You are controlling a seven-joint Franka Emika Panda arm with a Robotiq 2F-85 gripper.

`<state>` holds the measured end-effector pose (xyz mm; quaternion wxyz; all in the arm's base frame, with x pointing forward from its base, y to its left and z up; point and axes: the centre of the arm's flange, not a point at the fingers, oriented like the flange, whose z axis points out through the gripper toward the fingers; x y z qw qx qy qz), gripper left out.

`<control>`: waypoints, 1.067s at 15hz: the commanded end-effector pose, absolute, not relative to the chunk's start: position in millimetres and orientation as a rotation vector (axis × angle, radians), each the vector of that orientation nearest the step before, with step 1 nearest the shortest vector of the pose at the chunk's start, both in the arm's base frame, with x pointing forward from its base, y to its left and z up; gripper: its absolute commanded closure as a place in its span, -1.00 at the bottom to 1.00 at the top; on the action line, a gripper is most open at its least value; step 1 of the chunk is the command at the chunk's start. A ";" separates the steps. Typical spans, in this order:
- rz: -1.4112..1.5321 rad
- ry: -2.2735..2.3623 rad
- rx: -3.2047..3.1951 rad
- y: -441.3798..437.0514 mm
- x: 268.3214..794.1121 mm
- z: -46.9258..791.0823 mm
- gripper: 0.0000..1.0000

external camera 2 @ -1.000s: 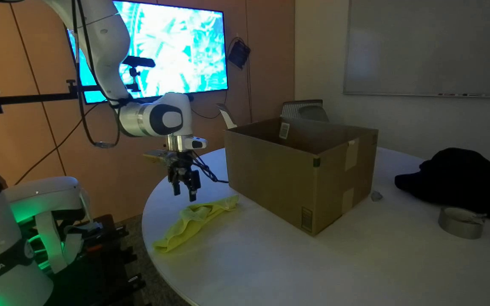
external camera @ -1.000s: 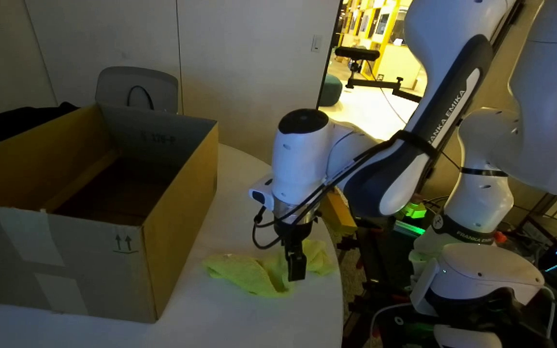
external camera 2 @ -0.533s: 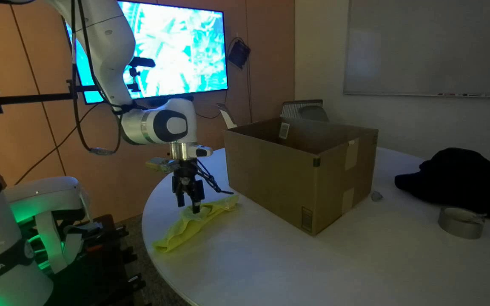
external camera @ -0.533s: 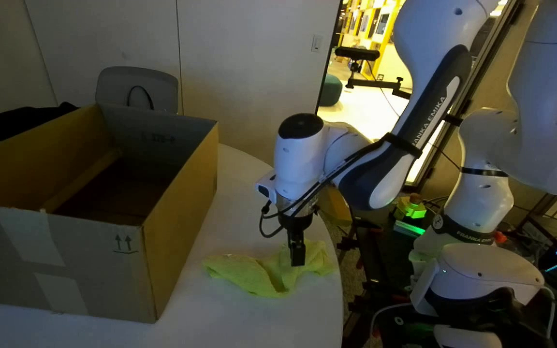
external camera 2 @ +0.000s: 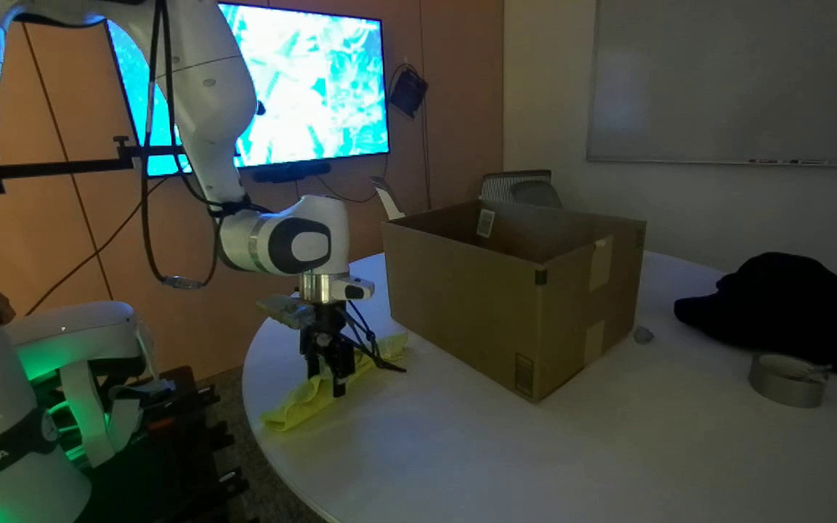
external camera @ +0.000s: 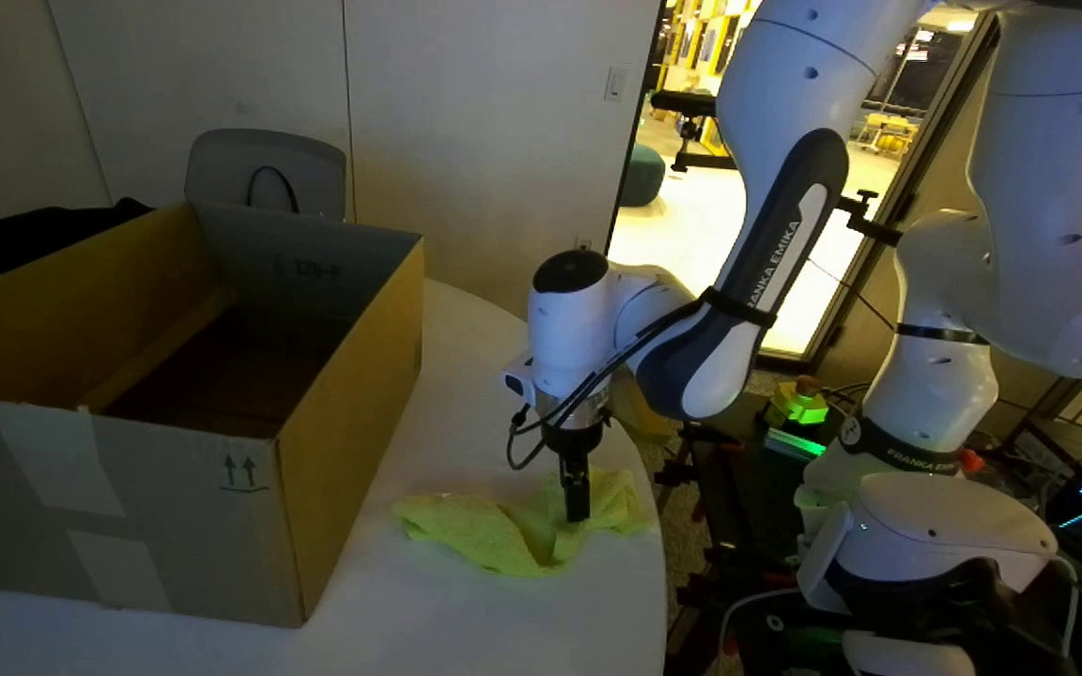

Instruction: Put the black marker on the yellow towel, fold the towel and place it inside the brown box

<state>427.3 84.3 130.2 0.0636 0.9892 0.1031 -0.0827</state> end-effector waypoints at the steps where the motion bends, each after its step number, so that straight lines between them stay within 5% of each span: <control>1: -0.251 0.336 3.056 81.2 434.0 107.4 -1.00; 7: -0.320 0.381 3.111 86.9 435.9 80.8 -0.94; 8: -0.334 0.386 3.105 85.7 436.6 80.7 -0.48; 10: -0.340 0.384 3.104 84.9 437.9 82.3 -0.40; 16: -0.326 0.386 3.117 88.3 444.5 99.9 0.51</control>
